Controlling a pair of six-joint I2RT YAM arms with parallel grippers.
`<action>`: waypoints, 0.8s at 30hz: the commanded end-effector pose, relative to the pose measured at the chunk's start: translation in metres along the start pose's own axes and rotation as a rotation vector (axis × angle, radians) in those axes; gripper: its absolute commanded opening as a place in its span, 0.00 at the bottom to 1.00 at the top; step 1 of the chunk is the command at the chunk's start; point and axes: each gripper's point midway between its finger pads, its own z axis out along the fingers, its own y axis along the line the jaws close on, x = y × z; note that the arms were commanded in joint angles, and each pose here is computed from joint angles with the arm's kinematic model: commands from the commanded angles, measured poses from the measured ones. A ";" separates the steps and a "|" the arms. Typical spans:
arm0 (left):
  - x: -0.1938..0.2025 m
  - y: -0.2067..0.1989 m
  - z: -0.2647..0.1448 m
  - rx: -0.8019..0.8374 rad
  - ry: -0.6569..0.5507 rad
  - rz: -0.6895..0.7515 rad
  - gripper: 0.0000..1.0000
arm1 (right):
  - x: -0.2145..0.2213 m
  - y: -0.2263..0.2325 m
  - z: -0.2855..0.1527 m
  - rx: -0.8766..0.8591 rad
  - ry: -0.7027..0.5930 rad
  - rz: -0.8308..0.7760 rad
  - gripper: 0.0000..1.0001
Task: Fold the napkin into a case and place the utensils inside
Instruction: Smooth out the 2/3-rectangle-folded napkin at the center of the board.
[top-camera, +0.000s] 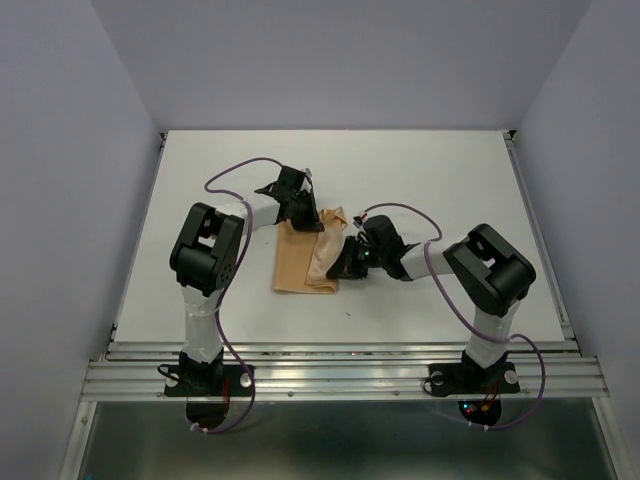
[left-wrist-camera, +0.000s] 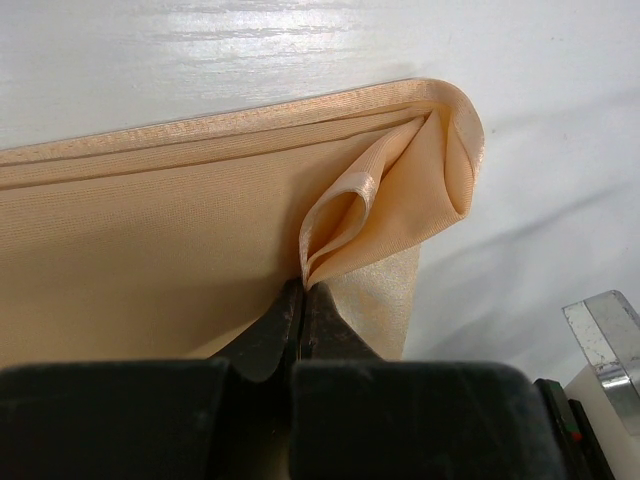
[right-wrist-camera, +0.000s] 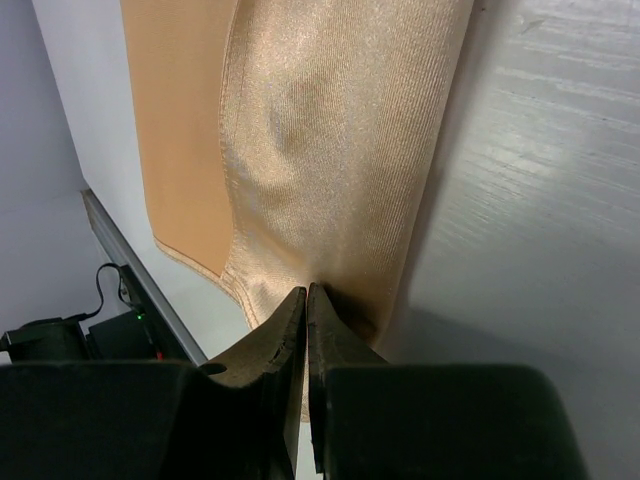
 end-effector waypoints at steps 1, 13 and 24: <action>0.006 0.017 0.003 -0.052 0.006 -0.002 0.00 | 0.012 0.002 -0.007 -0.001 0.019 -0.037 0.09; 0.003 0.013 0.003 -0.042 0.002 0.000 0.00 | 0.041 -0.017 -0.008 0.052 0.084 -0.042 0.08; -0.003 0.006 -0.008 -0.031 -0.018 0.006 0.14 | 0.044 -0.033 -0.004 0.096 0.075 -0.009 0.06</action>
